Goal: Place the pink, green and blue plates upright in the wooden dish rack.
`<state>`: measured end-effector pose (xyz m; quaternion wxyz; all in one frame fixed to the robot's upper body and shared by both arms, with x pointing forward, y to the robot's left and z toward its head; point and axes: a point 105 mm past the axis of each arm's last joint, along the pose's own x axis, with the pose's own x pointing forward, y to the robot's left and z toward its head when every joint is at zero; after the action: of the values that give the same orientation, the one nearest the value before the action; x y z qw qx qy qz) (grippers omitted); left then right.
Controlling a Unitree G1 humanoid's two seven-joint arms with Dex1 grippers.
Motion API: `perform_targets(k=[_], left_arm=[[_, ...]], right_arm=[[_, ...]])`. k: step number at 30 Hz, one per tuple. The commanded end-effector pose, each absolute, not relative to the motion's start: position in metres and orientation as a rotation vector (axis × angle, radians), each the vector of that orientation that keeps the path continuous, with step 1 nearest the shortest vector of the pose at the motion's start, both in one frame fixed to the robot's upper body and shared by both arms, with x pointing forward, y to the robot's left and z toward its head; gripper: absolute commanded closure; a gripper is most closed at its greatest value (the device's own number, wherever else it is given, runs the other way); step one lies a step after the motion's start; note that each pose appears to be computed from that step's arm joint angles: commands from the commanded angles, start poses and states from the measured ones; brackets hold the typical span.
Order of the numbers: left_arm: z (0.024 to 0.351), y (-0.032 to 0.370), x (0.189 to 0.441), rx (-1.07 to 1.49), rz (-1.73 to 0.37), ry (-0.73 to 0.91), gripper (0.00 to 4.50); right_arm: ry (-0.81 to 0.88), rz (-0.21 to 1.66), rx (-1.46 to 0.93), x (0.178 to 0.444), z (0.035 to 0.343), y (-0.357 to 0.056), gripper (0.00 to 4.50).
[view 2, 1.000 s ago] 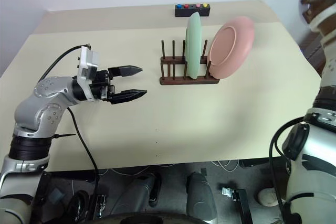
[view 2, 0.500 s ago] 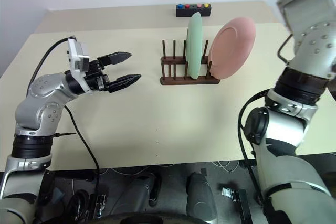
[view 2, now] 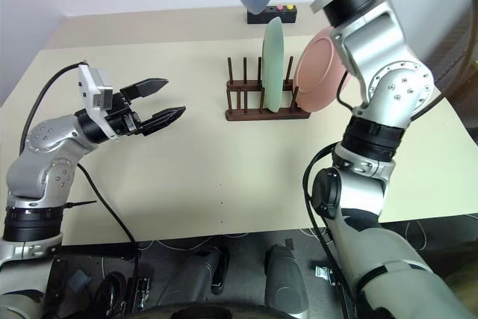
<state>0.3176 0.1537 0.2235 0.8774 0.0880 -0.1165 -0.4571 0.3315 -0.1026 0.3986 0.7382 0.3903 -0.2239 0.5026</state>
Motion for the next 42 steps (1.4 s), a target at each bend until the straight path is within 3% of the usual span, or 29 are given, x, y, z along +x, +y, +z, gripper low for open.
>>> perform_targets(k=[1, 15, 42], left_arm=[[0.237, 0.157, 0.312, 0.205, -0.939, -0.293, 0.49], [0.239, 0.154, 0.311, 0.206, -0.939, -0.3, 0.49], [0.241, 0.151, 0.309, 0.199, -0.953, -0.304, 0.49]], right_arm=[[-0.502, 1.154, 0.865, 0.321, 0.398, -0.09, 4.45], [-0.34, 1.101, 0.784, 0.344, 0.332, -0.062, 4.45], [-0.29, 0.969, 0.702, 0.363, 0.292, -0.068, 4.45]])
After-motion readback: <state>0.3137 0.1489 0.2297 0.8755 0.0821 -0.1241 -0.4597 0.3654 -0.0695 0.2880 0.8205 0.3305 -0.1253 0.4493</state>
